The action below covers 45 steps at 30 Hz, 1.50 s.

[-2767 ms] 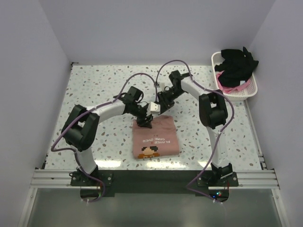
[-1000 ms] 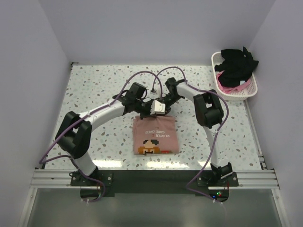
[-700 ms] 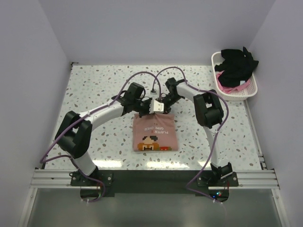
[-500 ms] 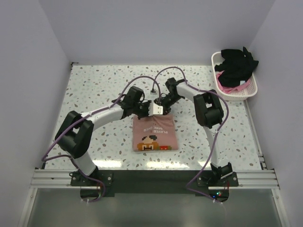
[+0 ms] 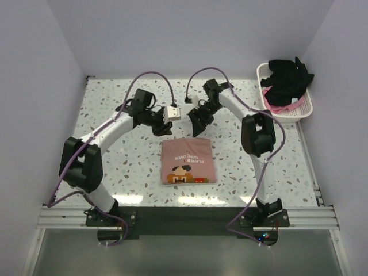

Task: Fold and stack the t-shirts
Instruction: Fold the tshirt

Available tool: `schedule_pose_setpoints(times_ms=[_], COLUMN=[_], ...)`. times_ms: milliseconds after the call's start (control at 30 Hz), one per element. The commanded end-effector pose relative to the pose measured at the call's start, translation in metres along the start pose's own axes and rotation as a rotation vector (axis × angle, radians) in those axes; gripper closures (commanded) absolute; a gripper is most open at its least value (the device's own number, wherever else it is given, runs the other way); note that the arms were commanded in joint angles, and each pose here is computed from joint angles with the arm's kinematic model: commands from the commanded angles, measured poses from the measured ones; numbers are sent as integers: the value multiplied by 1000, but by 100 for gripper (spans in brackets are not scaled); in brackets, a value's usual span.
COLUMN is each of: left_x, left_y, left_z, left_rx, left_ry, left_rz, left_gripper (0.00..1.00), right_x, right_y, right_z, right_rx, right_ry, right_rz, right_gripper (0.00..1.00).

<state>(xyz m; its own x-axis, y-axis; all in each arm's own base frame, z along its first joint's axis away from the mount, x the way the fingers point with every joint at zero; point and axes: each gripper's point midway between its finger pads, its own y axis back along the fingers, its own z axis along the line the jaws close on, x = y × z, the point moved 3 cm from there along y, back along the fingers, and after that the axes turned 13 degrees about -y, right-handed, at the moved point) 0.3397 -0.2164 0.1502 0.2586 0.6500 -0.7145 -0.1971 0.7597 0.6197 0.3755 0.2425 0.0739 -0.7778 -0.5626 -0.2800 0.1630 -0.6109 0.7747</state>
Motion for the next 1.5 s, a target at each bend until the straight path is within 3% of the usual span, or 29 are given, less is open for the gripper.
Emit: schedule_pose_setpoints(times_ms=[0,100,400,1067,1133,1233,1267,1333,1400,1467], left_x=[6,20,48,82,82,78,78,78,76,75], left_y=[17,14,-21,-32,-31,-29,-28,-27,-22,-17], left_z=[-21,-12,1,-17,-18,-19,-19,-19,-17,-16], left_rx=[109,98,211,260,261,263,262,256,249,242], left_ry=[228,350,580,677,678,682,684,684,684,682], left_rz=[-26,-25,-12,128,128,120,121,128,122,119], left_gripper=[54,50,47,47,49,55,57,66,78,86], right_x=[-20,-10,25,44,44,41,40,40,40,39], right_y=[75,92,60,34,33,34,37,39,45,48], right_z=[4,8,-3,-17,-17,-15,-13,-11,-7,-4], right_rx=[131,84,-7,-35,-38,-42,-36,-34,-30,-24], right_ry=[85,106,91,146,152,154,157,162,174,172], right_rz=[-105,-73,54,110,108,98,93,89,80,78], right_gripper=[25,26,29,42,47,63,73,82,99,100])
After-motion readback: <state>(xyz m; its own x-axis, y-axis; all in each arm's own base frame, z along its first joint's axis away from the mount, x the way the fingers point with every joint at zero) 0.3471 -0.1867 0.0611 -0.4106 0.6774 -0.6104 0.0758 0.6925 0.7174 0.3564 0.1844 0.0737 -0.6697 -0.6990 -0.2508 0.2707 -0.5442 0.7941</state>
